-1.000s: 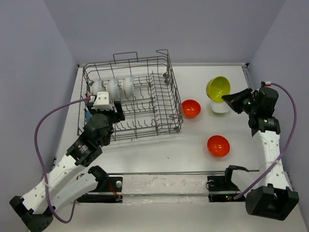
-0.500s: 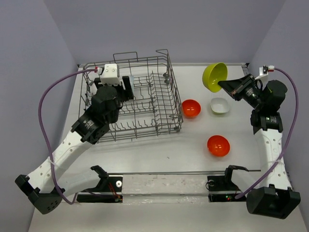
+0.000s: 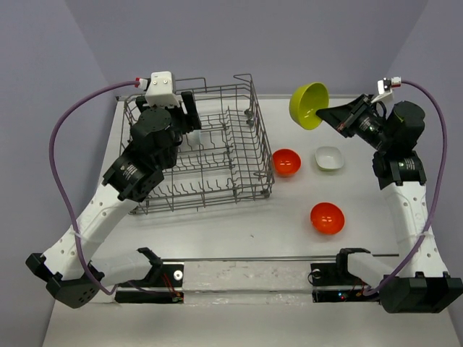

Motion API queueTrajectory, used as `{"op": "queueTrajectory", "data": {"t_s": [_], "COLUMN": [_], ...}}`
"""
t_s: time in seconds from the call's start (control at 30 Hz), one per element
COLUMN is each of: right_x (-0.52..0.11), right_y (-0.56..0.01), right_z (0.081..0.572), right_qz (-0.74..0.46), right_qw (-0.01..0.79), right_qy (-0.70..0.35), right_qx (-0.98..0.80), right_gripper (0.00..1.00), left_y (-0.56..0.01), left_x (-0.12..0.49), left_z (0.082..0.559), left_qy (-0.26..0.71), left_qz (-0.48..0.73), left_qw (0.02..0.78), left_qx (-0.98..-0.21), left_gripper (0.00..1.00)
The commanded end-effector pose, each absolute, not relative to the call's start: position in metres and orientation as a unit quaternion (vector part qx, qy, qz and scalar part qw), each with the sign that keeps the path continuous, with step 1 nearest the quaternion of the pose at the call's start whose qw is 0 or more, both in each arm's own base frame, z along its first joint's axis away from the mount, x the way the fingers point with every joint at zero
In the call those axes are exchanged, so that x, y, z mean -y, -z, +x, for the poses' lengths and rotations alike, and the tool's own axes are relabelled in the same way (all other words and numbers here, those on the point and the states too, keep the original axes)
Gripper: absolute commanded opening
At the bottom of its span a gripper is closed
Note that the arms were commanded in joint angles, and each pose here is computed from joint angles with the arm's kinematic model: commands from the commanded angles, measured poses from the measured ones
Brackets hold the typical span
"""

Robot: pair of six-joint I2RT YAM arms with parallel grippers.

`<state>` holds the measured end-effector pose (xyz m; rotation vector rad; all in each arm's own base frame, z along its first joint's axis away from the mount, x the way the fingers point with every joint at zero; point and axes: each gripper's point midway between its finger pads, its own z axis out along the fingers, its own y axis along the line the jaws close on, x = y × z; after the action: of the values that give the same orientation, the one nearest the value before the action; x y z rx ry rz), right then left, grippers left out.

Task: Load the bowls into the dish rack
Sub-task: Pass from the right arm to the left

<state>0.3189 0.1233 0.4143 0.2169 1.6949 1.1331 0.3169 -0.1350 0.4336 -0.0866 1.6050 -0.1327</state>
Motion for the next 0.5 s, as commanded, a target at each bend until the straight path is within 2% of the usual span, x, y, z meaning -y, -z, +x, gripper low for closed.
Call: {"op": "queueTrajectory", "data": {"t_s": [0.0,0.3,0.47], "right_x": [-0.126,-0.138,-0.196], "right_y": [-0.419,-0.407,-0.399], "right_z": [0.318,0.324,0.323], "right_qz": [0.068,0.054,0.013], "right_qw": [0.528,0.517,0.493], "right_qy": [-0.462,-0.438,-0.437], "right_qx": [-0.709,-0.733,-0.753], "right_gripper": [0.01,0.01,0.01], "left_y": [-0.452,-0.444,-0.444], "left_x": [0.129,0.144,0.148], "left_z": [0.311,0.321,0.329], "left_qy": [0.063,0.065,0.048], "left_qz": [-0.045,-0.021,-0.013], "left_qw": [0.709,0.701,0.693], "left_qx": [-0.701,-0.71,-0.719], "left_gripper": [0.79,0.8,0.8]}}
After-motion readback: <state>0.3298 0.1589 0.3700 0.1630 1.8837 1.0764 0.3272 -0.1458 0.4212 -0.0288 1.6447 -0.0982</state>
